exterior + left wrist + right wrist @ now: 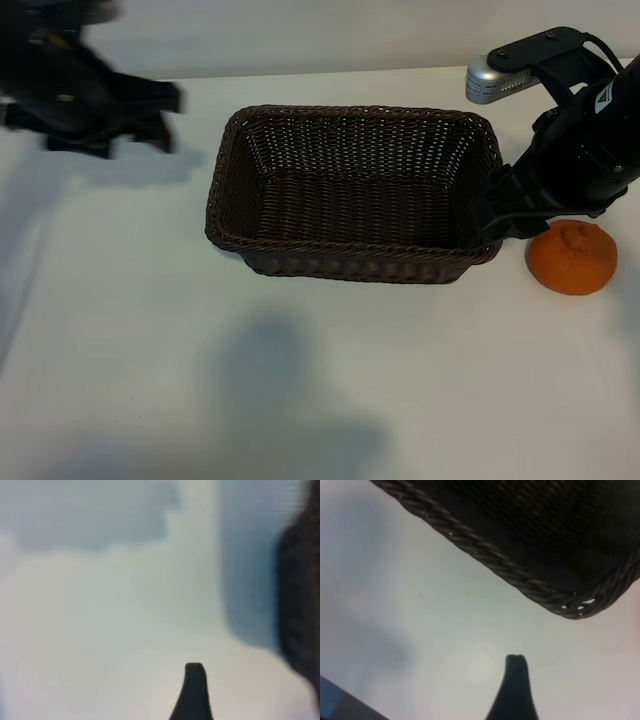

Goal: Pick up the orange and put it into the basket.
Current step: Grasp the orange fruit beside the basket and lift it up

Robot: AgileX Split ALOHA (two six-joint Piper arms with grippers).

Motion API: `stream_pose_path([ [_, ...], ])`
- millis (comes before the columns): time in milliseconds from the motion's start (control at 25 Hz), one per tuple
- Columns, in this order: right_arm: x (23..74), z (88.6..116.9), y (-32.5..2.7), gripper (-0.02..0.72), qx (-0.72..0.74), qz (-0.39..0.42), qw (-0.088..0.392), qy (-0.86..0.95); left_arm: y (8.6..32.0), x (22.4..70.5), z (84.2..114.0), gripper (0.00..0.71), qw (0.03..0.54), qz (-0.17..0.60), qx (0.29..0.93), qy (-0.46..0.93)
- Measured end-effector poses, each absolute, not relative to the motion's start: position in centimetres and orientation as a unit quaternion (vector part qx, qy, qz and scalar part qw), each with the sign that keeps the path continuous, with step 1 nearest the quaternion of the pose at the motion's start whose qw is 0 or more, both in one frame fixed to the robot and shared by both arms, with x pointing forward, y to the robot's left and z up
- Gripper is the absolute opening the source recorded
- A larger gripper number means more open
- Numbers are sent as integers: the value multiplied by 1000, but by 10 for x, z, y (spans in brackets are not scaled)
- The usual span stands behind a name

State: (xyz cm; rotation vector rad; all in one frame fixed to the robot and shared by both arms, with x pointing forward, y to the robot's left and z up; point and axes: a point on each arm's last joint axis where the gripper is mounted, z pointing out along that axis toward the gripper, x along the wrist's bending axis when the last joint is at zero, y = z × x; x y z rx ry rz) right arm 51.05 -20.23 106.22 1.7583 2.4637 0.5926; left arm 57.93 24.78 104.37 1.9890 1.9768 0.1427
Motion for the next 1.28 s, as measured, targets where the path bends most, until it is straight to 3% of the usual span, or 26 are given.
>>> stream_pose_path([
  [240, 511, 1063, -202, 571, 570, 196, 32, 797, 327, 555, 1076, 594, 149, 80, 658, 733],
  [400, 512, 1063, -202, 571, 570, 197, 33, 797, 357, 538, 1097, 594, 168, 110, 627, 753],
  [680, 512, 1063, -202, 571, 570, 197, 33, 797, 349, 504, 1138, 592, 201, 154, 637, 728],
  [1000, 512, 1063, -202, 571, 569, 197, 34, 798, 322, 401, 1210, 592, 289, 280, 624, 670],
  [1120, 512, 1063, -202, 571, 569, 197, 34, 798, 316, 351, 1212, 592, 298, 327, 609, 659],
  [1280, 512, 1063, -202, 571, 567, 199, 36, 799, 312, 302, 1190, 592, 287, 363, 593, 659],
])
